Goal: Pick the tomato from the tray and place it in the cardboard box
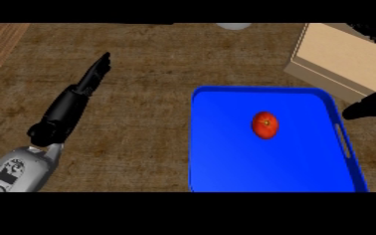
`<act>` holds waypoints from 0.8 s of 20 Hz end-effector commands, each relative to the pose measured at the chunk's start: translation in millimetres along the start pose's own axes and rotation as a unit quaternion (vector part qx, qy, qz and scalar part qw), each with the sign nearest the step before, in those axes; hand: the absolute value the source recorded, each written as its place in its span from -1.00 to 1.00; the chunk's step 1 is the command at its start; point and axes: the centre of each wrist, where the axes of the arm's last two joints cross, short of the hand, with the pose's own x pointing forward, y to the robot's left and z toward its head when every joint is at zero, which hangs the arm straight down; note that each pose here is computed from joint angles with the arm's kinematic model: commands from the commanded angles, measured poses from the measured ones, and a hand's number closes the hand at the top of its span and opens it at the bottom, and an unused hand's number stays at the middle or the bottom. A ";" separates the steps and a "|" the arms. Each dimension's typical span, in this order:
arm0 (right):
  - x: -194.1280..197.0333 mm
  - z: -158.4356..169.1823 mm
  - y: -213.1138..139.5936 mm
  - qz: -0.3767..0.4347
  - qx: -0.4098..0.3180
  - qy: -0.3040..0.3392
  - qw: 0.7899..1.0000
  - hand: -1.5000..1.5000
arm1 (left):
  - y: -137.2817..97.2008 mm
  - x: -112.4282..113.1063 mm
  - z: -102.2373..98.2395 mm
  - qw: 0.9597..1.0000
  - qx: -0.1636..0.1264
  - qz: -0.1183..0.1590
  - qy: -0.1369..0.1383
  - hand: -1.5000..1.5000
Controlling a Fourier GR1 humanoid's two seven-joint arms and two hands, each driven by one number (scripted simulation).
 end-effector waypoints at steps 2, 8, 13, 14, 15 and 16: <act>-3.1 -0.6 2.0 0.057 0.112 -0.055 0.991 -1.00 | 12.4 0.3 -6.3 1.000 -0.005 -0.004 -0.003 0.00; 29.7 -30.1 11.9 0.189 0.259 -0.003 0.947 -1.00 | -1.1 -9.8 -0.5 1.000 -0.010 -0.009 0.001 0.00; 44.3 -45.8 48.9 0.231 0.321 -0.002 0.918 -1.00 | 25.2 -11.7 -6.6 1.000 0.006 -0.004 0.001 0.00; 39.8 -36.5 58.9 0.255 0.330 0.004 0.909 -1.00 | 12.6 -14.3 -3.1 1.000 0.006 -0.009 0.017 0.00; 61.9 -55.3 60.7 0.281 0.332 0.004 0.900 -1.00 | 17.7 -18.8 1.3 1.000 0.000 -0.007 0.013 0.00; 61.8 -50.0 56.3 0.285 0.330 0.022 0.900 -1.00 | 16.9 -17.2 -1.7 1.000 0.001 -0.010 0.007 0.00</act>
